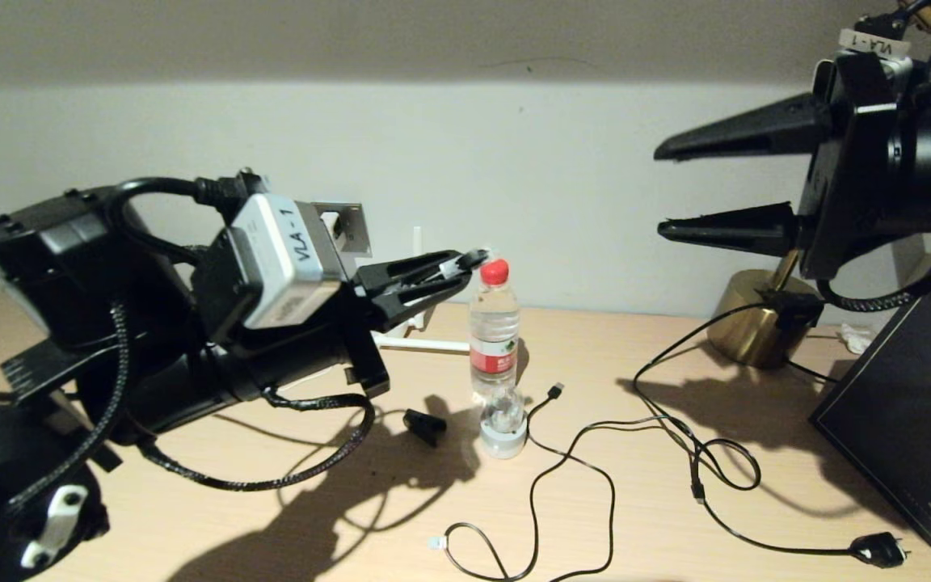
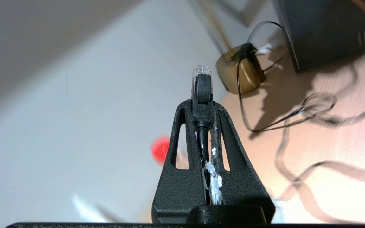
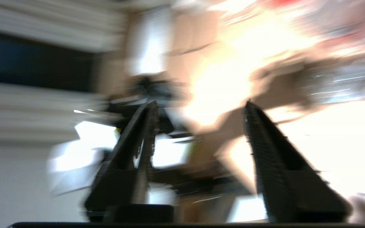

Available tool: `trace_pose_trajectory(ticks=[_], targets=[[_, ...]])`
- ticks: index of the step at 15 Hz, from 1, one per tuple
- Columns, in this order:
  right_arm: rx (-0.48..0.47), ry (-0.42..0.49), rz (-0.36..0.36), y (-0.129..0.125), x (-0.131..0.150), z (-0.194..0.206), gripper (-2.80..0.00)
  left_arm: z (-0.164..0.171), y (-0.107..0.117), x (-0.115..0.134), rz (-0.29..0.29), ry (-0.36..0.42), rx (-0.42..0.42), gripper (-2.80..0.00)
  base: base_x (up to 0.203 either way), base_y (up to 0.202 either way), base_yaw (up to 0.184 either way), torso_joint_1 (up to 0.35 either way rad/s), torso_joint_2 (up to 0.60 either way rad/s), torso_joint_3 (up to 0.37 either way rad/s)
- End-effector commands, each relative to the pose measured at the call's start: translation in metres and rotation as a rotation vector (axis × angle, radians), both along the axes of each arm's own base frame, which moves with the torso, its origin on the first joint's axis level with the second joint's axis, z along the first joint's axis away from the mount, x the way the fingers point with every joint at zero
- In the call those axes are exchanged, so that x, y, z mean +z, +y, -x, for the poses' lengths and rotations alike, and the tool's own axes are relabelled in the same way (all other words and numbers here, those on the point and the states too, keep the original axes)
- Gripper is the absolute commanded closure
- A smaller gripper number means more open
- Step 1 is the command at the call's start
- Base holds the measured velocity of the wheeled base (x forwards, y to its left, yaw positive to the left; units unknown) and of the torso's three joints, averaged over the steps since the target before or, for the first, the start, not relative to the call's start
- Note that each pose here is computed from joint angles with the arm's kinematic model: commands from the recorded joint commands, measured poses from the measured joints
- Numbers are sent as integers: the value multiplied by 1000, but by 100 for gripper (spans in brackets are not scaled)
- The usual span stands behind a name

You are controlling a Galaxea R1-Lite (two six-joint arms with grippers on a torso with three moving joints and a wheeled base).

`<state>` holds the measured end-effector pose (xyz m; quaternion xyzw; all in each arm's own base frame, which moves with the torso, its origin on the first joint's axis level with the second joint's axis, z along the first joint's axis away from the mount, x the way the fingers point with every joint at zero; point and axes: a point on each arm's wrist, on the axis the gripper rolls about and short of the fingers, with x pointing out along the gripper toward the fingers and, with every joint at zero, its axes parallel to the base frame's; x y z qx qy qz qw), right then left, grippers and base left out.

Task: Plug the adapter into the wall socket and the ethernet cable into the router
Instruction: Align cable and router interface

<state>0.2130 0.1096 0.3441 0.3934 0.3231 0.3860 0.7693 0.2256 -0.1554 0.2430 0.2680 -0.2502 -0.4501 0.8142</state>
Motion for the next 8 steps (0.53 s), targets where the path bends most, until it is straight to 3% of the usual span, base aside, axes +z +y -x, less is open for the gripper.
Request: trace_pose_trajectory(ticks=[1, 3, 4, 6, 8], targets=[[-214, -201, 267, -9, -8, 27, 0, 16, 17, 10, 213, 246, 60, 0, 0, 0, 0, 0, 0, 0], [-361, -314, 490, -19, -22, 58, 0, 23, 24, 18, 402, 419, 117, 0, 0, 0, 0, 0, 0, 0], [-400, -368, 546, -29, -24, 76, 0, 23, 27, 18, 466, 466, 170, 0, 0, 0, 0, 0, 0, 0], [-474, -477, 613, -56, -28, 118, 0, 28, 31, 8, 527, 570, 206, 0, 0, 0, 0, 0, 0, 0], [-558, -544, 633, -82, -37, 156, 0, 41, 38, 0, 514, 677, 226, 0, 0, 0, 0, 0, 0, 0]])
